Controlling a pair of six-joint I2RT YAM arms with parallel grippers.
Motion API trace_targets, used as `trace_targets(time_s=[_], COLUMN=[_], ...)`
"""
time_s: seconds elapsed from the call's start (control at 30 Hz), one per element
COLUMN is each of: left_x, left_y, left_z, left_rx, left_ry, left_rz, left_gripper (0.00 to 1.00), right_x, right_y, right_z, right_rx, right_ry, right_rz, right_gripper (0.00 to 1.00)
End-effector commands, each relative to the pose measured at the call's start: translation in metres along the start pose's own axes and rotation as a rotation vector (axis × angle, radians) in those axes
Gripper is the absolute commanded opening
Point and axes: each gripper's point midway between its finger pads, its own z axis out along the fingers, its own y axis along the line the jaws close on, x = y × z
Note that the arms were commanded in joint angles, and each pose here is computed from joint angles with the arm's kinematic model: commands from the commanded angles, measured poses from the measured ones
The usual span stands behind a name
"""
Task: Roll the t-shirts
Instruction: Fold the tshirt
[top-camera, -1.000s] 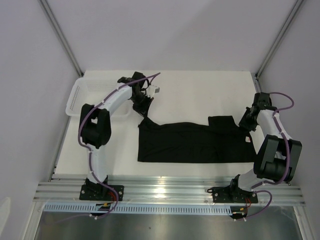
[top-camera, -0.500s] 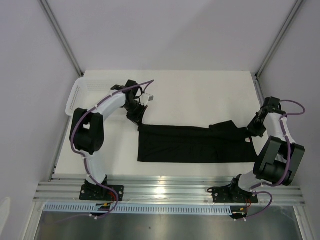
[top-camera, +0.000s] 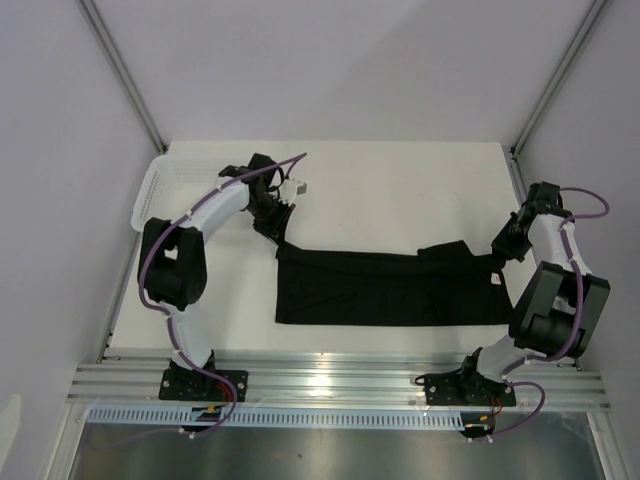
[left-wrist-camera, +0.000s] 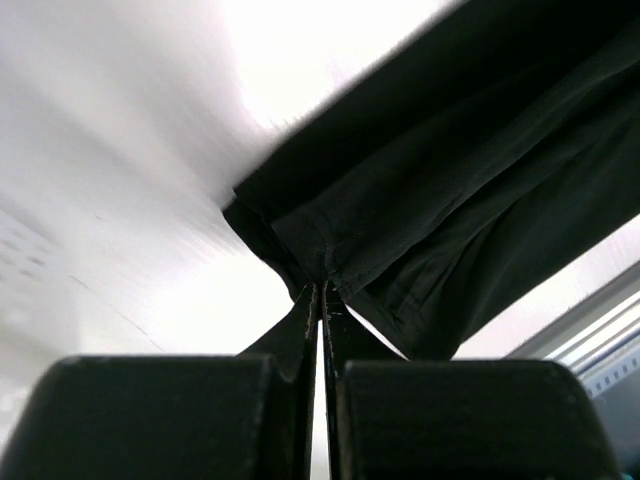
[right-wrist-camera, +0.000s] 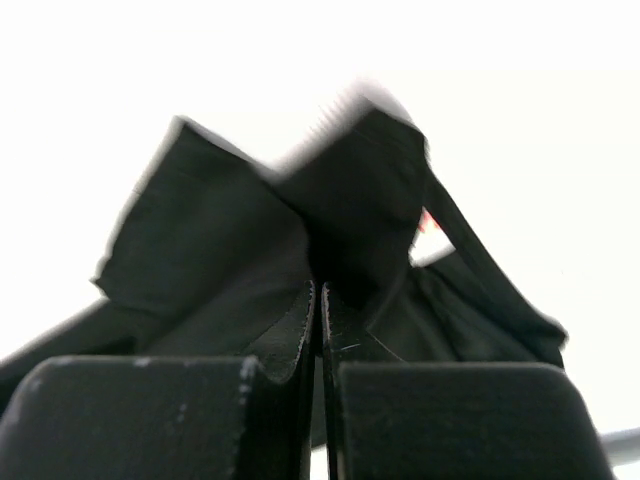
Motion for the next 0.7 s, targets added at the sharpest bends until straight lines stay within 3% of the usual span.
trace_targets(time_s=[0.0, 0.2, 0.67], left_x=[-0.038, -0.065, -0.083], left_y=[0.004, 0.018, 0.039], left_z=[-0.017, -0.030, -0.032], left_rx=[0.000, -0.019, -0.057], left_ry=[-0.123, -0.200, -0.261], left_rz=[0.025, -0.005, -0.014], left_gripper=[0.01, 0.01, 0.01], right_x=[-0.047, -0.092, -0.122], right_y=[0.037, 0.062, 0.076], right_z=[-0.006, -0.003, 0.015], right_rx=[-0.075, -0.119, -0.169], right_ry=[-0.105, -0.170, -0.213], right_rz=[-0.056, -0.102, -0.127], right_gripper=[0.00, 0.00, 0.00])
